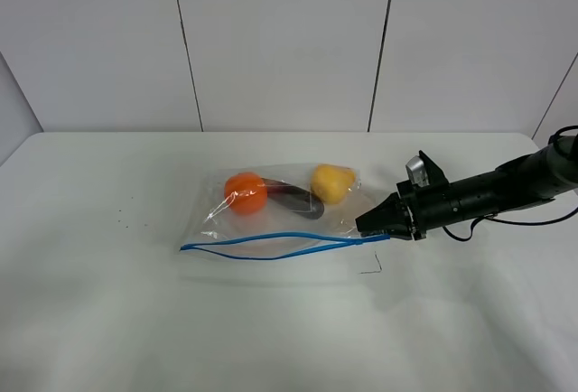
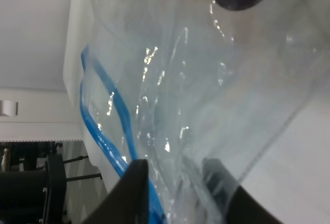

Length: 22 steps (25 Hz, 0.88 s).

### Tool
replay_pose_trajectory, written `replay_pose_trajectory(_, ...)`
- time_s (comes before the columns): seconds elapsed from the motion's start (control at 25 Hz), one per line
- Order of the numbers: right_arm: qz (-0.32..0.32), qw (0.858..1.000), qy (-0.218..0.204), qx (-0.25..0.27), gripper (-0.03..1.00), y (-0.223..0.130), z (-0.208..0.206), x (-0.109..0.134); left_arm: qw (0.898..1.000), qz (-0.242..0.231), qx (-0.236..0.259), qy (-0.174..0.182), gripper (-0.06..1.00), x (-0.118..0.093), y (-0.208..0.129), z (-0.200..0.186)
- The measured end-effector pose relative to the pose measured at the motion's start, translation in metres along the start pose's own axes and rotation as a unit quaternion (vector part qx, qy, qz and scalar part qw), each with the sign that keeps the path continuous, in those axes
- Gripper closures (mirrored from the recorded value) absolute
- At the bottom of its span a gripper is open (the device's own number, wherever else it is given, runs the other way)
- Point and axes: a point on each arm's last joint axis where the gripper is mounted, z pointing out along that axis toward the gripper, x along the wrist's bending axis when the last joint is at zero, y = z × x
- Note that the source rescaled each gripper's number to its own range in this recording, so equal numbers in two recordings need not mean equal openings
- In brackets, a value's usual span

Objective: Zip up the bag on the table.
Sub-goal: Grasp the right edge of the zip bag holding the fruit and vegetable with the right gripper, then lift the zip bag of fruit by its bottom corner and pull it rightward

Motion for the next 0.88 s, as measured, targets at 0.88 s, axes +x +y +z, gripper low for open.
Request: replay_pose_trajectory(0.88,-0.001,1.0,-0.007,-0.001,0.97,0.0001,0.0,-0.0013,1.0,0.0,0.0,0.0,-0.06,0.0,0.0,0.0)
